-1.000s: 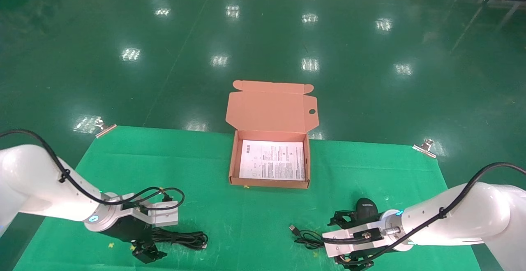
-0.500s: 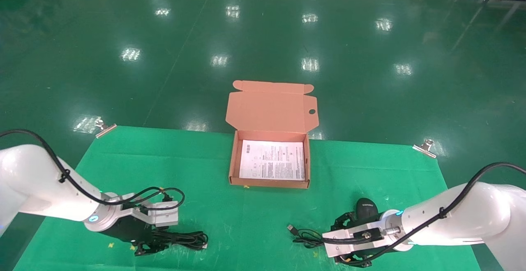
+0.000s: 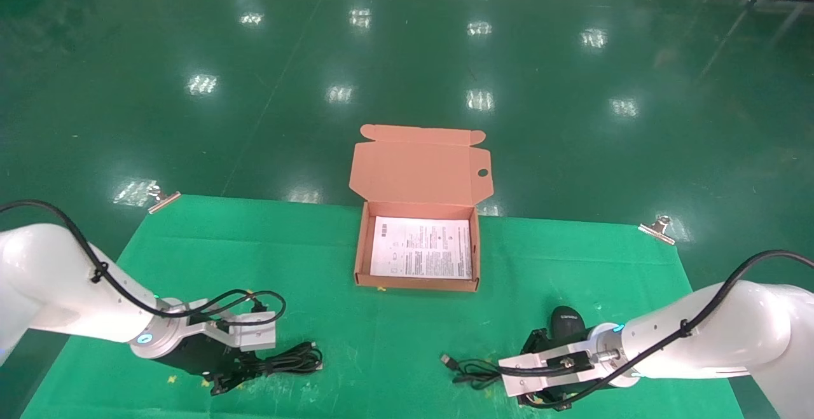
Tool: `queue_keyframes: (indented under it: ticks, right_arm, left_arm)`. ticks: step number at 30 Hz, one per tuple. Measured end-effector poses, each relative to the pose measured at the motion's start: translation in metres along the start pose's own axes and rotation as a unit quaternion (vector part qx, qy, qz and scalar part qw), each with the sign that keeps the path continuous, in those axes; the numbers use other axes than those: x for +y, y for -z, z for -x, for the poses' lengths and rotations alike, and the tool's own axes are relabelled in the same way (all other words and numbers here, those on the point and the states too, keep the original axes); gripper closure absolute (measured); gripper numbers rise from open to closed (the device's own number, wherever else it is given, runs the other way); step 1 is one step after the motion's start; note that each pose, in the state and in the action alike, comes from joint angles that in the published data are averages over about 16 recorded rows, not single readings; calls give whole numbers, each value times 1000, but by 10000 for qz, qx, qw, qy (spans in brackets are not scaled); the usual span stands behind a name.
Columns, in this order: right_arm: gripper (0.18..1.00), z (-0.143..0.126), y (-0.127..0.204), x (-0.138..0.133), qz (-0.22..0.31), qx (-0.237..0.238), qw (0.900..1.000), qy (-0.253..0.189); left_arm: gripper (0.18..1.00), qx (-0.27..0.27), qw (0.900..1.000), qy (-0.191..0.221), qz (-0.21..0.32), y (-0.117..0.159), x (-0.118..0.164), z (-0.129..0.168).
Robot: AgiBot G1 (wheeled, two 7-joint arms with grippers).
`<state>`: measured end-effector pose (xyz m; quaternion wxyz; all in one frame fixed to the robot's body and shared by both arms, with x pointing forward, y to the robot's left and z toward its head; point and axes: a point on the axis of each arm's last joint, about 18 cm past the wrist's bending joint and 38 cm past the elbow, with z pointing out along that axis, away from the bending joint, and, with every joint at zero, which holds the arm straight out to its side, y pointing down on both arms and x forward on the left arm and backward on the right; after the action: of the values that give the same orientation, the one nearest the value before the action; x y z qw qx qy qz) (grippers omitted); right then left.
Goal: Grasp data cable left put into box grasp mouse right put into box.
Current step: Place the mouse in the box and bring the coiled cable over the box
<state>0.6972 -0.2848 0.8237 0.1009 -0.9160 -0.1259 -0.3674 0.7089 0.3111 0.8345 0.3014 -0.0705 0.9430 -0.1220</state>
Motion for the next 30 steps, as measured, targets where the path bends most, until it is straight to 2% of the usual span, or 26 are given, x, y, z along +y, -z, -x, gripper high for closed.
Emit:
queue_keyframes:
  ticks: [4,8,16,22,30]
  right_arm:
    - [921,-12,20,11,-50,184,9995,-254]
    - [951,-34,52,23,-139,566,9965,-592]
    - [965,-95,130,31,-511,1666,9794,-1016]
    - [966,-144,171,6,-920,2405,9618,-932]
    - [966,-195,200,-44,-1426,2975,9419,-639]
  left_arm:
    - [915,-94,9999,-133,11,10,0,6]
    - [927,-330,9990,-313,5,29,0,18]
    - [933,-1156,9908,-702,-2,86,-8,49]
    - [934,-1921,9779,-821,-54,127,-24,70]
    - [934,-2723,9575,-923,-238,164,-57,94]
